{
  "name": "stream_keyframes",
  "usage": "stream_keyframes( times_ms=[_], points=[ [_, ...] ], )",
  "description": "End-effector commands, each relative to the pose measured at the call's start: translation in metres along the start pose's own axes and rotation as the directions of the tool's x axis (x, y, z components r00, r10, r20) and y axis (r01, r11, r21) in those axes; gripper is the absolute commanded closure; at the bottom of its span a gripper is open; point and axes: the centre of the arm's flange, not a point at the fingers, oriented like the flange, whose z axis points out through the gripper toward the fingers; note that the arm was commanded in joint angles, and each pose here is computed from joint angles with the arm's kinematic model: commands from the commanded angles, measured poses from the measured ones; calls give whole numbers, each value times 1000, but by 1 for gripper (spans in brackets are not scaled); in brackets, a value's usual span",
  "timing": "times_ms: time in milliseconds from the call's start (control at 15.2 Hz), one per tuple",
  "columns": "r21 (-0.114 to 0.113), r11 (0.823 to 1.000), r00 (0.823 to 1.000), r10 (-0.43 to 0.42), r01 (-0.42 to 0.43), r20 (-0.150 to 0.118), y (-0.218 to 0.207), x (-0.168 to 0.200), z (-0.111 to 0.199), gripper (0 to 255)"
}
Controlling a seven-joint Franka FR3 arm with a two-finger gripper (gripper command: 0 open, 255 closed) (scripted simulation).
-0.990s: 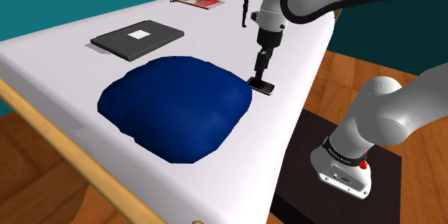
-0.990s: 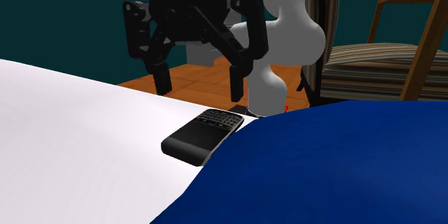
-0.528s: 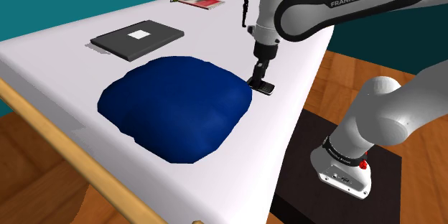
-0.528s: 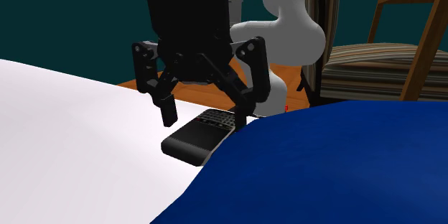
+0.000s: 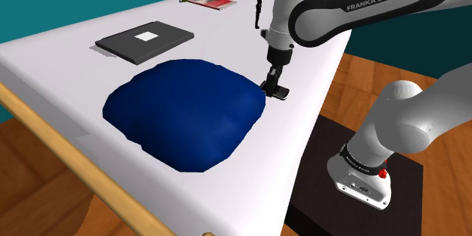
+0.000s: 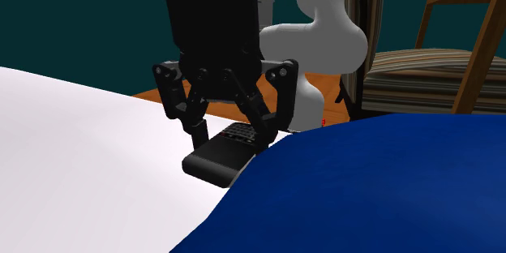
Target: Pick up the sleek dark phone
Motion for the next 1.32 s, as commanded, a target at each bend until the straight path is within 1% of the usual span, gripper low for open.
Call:
stream_keyframes(
  times_ms=[0, 198, 1188, 1254],
  points=[
    [0, 1000, 1000, 0, 0, 1, 0, 0, 0, 255],
    [0, 1000, 1000, 0, 0, 1, 0, 0, 1, 255],
    [0, 1000, 1000, 0, 0, 1, -4, -2, -78, 255],
    [0, 1000, 1000, 0, 0, 1, -4, -2, -79, 255]
  ],
)
